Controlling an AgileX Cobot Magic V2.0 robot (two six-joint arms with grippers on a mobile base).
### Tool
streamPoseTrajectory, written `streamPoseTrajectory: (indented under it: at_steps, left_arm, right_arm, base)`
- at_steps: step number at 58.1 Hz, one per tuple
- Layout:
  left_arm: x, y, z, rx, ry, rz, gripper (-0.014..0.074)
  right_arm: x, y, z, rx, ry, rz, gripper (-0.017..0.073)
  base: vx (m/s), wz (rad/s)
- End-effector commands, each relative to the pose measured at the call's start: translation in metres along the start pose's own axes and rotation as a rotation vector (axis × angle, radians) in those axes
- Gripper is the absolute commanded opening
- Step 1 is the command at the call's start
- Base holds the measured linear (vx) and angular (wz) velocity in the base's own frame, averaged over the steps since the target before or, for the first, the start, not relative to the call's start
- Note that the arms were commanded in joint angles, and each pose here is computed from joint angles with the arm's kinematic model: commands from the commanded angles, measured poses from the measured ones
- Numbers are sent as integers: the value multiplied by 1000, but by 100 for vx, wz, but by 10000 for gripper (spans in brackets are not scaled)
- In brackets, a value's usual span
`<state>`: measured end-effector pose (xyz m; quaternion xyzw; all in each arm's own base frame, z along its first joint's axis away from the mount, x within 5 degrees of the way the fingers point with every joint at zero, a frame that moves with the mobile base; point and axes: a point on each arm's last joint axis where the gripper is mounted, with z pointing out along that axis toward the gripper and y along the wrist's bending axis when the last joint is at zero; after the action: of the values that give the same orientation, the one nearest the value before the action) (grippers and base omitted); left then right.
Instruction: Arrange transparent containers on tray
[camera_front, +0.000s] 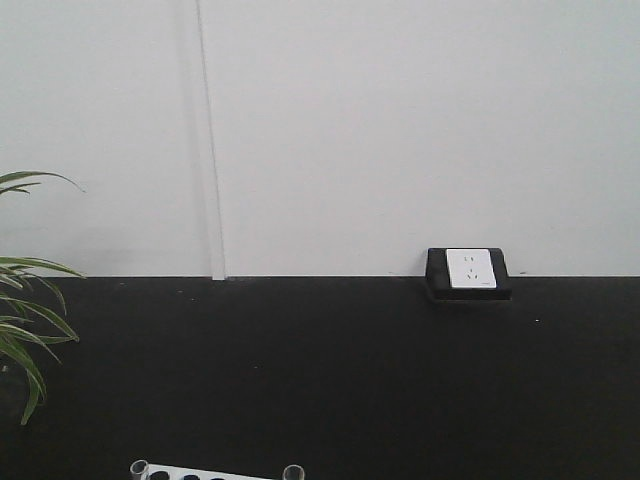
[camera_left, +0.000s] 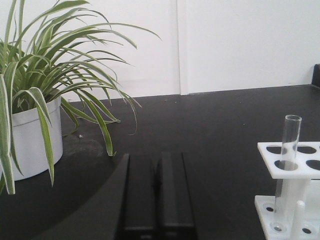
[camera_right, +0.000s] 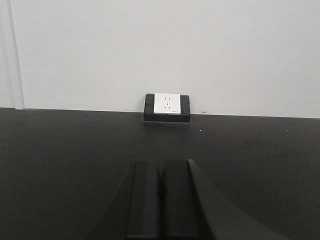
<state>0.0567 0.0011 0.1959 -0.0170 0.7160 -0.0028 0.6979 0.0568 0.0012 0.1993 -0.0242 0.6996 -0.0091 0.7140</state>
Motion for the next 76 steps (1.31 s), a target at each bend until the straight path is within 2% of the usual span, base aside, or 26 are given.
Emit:
streamPoseTrajectory:
  at_steps: [1,58,76]
  left_arm:
    - [3,0,0,9,-70,-12,2]
    - [3,0,0,9,-74,-12,2]
    - [-9,0,-2,12,-195,-12,2]
  right_arm:
    - [-5,0,-1,3,-79,-13,-8]
    - [-5,0,-1,3,-85,-13,-8]
    - [-17,0,-2,2,-212,-13,-8]
  base:
    - [0,0]
    - [0,0]
    - [0,0]
